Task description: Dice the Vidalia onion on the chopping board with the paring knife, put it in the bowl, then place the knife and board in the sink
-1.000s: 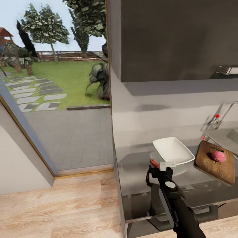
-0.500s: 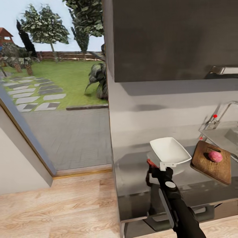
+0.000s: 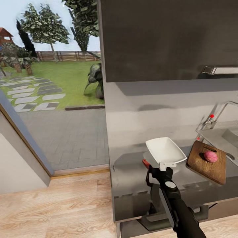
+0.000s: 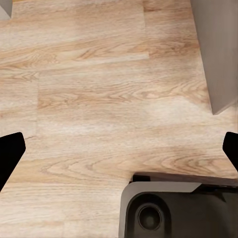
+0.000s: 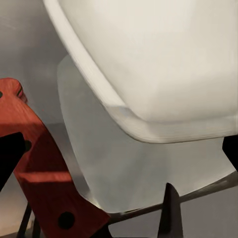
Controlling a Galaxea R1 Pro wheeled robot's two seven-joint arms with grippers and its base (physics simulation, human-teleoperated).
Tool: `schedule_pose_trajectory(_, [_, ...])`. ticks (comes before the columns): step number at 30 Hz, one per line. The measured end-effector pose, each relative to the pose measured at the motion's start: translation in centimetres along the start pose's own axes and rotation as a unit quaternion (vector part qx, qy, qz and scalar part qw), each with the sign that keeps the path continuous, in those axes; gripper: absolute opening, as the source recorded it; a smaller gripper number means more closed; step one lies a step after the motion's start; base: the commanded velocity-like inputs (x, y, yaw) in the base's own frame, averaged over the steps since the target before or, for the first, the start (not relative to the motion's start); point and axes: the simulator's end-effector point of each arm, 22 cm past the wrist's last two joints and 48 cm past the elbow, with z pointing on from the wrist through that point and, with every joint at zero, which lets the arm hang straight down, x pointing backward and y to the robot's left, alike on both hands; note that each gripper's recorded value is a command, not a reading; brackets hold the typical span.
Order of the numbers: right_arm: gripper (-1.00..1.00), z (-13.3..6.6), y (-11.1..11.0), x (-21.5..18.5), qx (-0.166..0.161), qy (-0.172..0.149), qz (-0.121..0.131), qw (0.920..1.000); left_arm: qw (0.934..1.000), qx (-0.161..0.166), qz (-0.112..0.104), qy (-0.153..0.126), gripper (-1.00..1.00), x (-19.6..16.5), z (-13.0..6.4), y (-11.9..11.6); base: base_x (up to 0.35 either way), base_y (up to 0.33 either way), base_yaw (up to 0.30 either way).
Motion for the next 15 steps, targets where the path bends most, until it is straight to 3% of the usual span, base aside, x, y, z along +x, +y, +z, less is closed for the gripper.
schedule_pose_trajectory(15, [1.0, -0.01, -0.01, 0.0, 0.0, 0.0, 0.0, 1.0, 1.0, 0.0, 0.0, 0.0, 1.0, -0.03, 0.01, -0.01, 0.062, -0.074, 0.0])
